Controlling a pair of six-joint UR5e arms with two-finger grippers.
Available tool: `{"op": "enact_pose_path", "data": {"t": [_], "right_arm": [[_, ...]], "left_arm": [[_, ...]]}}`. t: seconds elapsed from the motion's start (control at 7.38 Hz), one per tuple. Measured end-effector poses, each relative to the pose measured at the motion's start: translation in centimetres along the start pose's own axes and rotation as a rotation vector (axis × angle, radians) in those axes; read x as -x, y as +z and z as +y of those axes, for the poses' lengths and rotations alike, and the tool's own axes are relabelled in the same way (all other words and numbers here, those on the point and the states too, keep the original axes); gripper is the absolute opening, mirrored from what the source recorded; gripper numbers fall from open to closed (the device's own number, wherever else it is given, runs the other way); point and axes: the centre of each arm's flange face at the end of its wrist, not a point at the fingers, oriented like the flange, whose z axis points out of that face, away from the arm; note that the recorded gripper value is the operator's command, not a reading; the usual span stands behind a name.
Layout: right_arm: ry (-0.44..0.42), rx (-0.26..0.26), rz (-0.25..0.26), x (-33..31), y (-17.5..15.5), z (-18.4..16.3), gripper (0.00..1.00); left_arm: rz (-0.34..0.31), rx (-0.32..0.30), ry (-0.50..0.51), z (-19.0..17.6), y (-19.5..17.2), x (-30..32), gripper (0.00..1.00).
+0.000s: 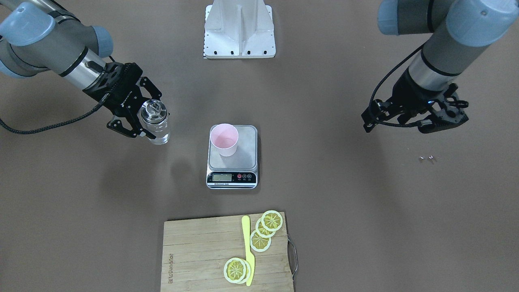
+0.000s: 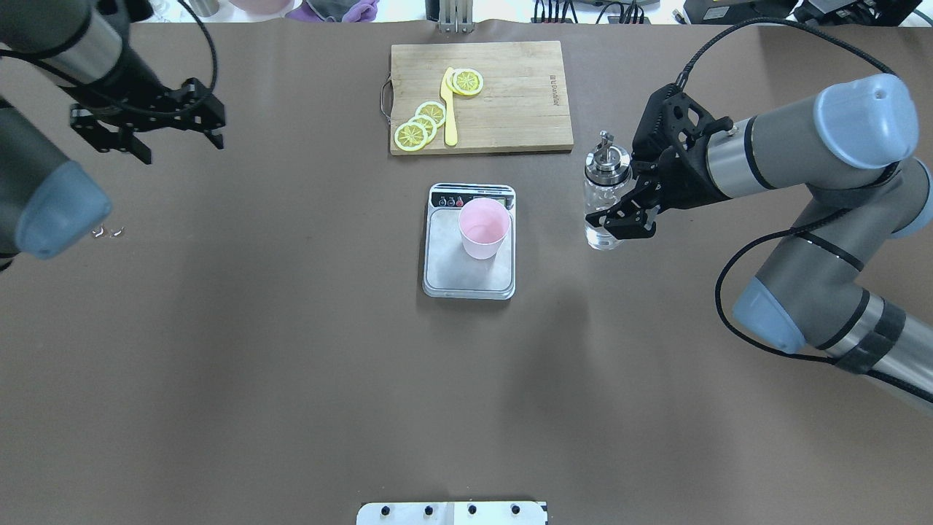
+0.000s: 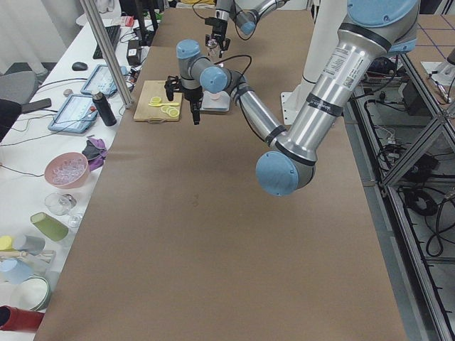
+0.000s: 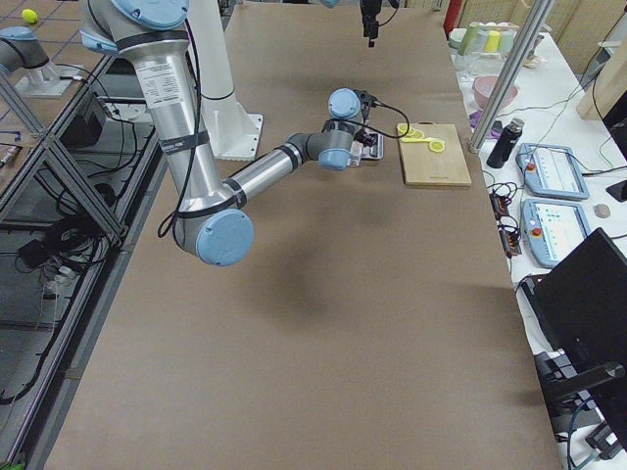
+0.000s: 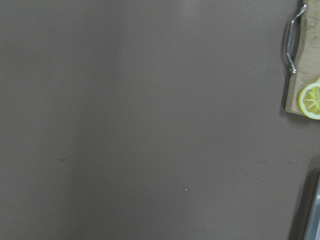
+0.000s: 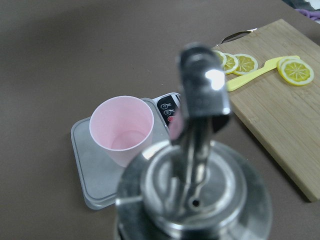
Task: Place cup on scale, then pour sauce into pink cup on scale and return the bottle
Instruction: 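Withdraw the left arm to rest while the right gripper lifts the bottle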
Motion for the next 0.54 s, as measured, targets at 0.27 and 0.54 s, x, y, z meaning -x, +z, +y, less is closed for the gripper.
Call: {"op": "enact_pose_path", "data": {"t": [0.27, 0.54], "right_arm": [[0.024, 0.077, 0.042, 1.6, 0.6, -0.3, 0.16], [0.037, 0.174, 0.106, 3.2, 0.5, -0.7, 0.16]], "left_arm": [[-0.020, -0.024, 0.037, -0.3, -1.3, 5.3, 0.99], [-0.044, -0.044, 0.074, -0.5, -2.5, 10.4, 0.99]]}}
